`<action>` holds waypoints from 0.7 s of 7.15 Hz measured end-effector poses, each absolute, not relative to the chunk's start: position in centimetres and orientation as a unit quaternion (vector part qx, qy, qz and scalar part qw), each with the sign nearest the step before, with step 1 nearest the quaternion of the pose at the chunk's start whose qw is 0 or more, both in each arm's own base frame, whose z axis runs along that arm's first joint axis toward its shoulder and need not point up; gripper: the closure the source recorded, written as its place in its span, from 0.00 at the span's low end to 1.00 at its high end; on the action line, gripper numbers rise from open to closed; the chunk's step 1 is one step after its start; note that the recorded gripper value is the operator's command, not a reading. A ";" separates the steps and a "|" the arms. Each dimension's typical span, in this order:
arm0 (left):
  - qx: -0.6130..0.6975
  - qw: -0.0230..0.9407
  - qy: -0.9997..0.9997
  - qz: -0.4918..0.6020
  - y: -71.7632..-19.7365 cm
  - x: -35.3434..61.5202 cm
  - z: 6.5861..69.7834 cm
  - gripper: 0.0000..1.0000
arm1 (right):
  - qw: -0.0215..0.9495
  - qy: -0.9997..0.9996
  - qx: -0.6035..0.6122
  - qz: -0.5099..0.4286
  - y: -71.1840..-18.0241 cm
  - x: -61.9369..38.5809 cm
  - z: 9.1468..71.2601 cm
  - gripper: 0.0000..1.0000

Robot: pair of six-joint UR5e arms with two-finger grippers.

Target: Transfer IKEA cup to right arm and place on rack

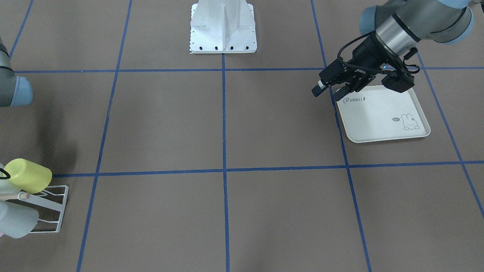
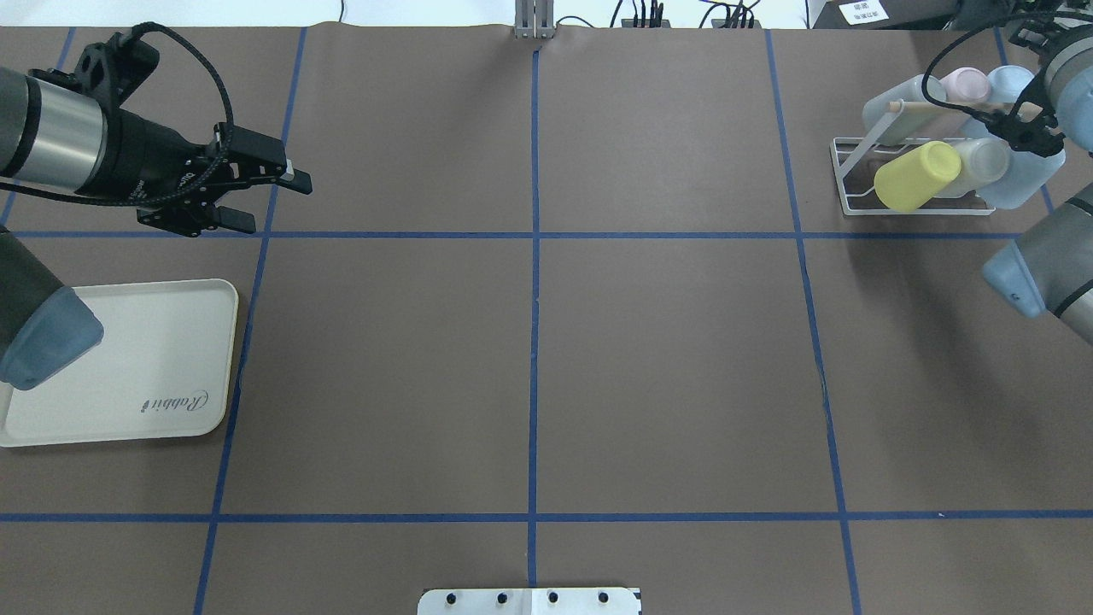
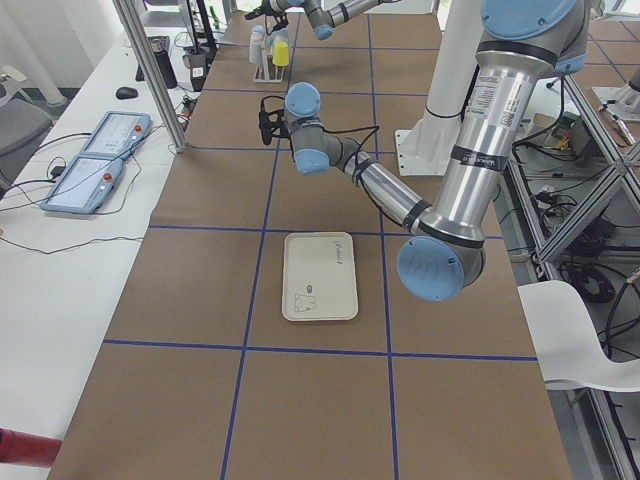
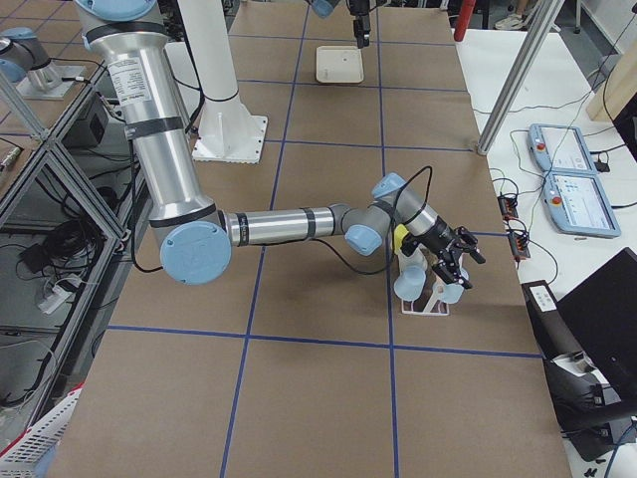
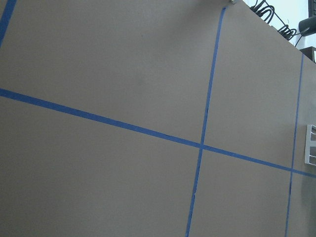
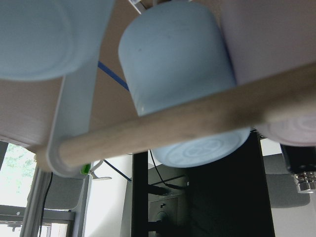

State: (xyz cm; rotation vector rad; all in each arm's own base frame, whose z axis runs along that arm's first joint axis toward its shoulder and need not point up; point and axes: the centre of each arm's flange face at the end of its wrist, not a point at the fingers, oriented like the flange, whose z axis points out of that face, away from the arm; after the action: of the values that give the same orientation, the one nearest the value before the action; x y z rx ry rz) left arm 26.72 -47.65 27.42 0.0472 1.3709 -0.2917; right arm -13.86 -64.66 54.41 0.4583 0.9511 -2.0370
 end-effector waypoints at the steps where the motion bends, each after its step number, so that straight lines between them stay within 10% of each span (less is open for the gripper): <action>1: 0.022 0.764 0.631 -0.134 -47.6 26.7 27.4 0.00 | 0.418 0.379 0.194 -0.803 -64.8 -13.9 53.5 0.01; 5: 0.024 0.763 0.632 -0.134 -47.6 26.4 27.1 0.00 | 0.551 0.290 0.328 -0.711 -63.4 -12.8 50.3 0.01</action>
State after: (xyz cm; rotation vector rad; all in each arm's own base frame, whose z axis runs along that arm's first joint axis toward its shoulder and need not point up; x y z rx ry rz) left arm 26.39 -47.65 27.10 0.0531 1.3748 -0.2914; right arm -12.84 -63.41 50.27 0.7754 0.6854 -1.6828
